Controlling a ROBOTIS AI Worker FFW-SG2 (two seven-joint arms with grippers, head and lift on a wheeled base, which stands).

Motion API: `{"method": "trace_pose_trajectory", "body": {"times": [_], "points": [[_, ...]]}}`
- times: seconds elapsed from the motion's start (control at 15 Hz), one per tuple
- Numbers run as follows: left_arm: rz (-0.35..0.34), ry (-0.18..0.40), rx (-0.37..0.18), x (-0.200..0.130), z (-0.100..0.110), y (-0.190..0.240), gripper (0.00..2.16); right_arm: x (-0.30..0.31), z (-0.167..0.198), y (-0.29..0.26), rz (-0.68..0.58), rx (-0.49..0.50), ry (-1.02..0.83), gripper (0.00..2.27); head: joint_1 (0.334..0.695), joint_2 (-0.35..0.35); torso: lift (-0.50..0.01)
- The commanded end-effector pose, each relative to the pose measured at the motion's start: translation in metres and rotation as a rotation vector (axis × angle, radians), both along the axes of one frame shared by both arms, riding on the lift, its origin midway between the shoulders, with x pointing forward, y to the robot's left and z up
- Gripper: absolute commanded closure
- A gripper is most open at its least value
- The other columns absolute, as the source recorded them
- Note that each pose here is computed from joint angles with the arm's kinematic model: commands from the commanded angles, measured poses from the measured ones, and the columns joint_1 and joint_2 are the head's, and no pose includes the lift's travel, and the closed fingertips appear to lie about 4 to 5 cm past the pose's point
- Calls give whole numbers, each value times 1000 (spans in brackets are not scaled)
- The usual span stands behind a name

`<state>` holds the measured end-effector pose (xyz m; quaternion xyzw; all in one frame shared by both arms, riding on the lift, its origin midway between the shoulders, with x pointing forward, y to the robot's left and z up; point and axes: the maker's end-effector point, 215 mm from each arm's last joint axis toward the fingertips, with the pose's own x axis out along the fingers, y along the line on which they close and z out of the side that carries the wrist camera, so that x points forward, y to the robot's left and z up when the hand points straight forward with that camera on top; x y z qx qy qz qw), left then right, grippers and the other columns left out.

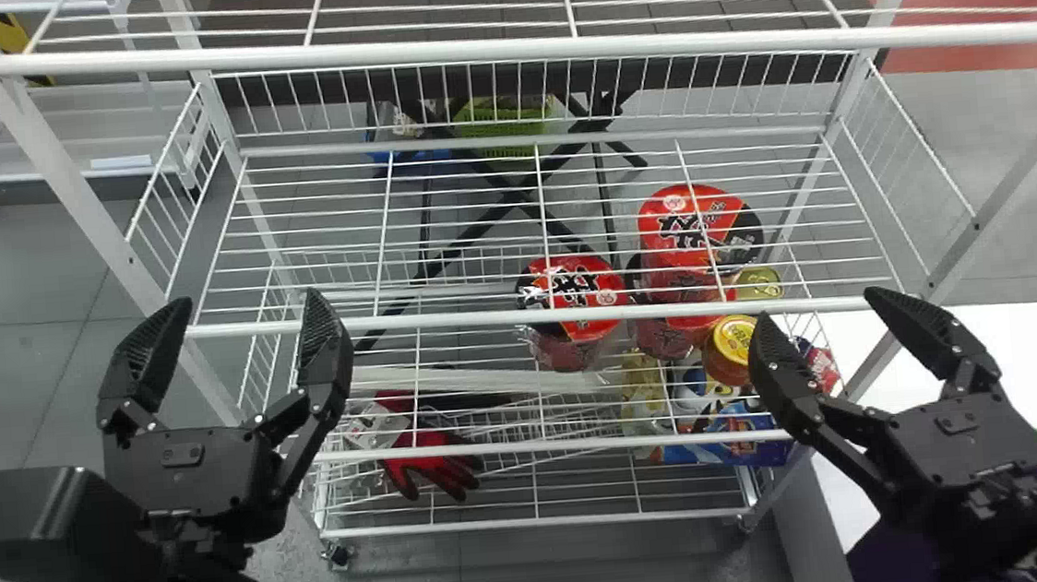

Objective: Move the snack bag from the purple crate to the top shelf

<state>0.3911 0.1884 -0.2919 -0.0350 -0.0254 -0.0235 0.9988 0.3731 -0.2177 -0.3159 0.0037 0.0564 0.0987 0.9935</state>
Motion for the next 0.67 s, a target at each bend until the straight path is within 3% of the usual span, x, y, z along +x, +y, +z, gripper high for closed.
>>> {"method": "trace_pose_trajectory", "body": {"times": [0.0, 0.6], "points": [[-2, 1, 2, -1, -1, 0, 147, 0, 0, 0, 0, 0, -1, 167, 695, -44, -361], [2, -9, 3, -4, 1, -1, 144, -2, 5, 3, 18, 2, -18, 161, 695, -40, -397]]}}
